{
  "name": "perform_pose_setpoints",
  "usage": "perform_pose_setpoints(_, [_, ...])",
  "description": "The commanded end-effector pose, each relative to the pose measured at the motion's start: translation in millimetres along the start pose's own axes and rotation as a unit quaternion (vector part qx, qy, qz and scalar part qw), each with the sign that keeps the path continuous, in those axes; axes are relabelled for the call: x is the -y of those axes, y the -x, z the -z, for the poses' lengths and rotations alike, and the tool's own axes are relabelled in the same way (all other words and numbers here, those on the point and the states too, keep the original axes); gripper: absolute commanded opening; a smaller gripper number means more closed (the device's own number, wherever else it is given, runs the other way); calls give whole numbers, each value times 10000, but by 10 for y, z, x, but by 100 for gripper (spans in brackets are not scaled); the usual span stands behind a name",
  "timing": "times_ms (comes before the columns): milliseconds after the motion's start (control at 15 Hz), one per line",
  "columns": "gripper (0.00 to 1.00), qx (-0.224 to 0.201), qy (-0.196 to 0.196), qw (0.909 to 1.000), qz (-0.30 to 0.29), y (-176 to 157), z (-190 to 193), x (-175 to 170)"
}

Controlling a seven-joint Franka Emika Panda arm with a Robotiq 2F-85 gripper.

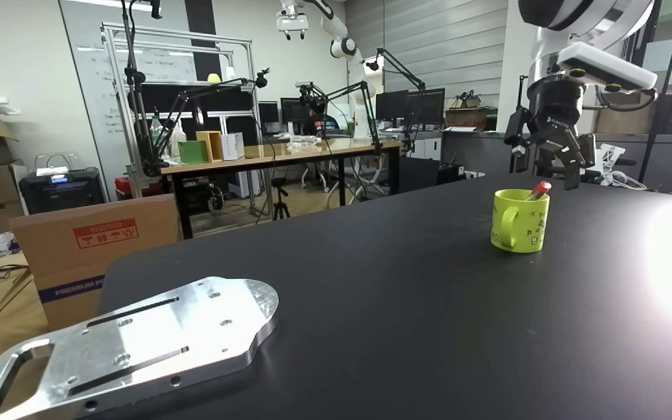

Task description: Remove the red marker from the yellow mug and put it on the table

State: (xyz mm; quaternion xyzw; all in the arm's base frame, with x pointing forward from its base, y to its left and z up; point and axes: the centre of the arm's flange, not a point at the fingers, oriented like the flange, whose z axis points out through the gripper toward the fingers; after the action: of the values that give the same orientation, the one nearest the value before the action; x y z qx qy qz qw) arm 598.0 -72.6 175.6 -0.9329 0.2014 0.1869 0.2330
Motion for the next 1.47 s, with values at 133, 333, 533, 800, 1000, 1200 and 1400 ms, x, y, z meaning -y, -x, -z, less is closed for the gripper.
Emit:
perform_pose_setpoints(133, [100, 22, -252, 9975, -655, -125, -8, 50])
perform_pose_setpoints(333, [74, 44, -311, 9952, -922, -176, -35, 52])
perform_pose_setpoints(533, [53, 8, -276, 9918, -1249, -211, -74, 44])
perform_pose_setpoints(800, [25, -162, -182, 9885, -1491, -215, -43, 12])
perform_pose_setpoints(1000, [5, -185, -191, 9870, -1587, -192, -27, 66])
perform_pose_setpoints(1200, [5, -110, -324, 9876, -1530, -121, 48, 177])
perform_pose_setpoints(1400, [5, -41, -497, 9902, -1303, 47, 246, 349])
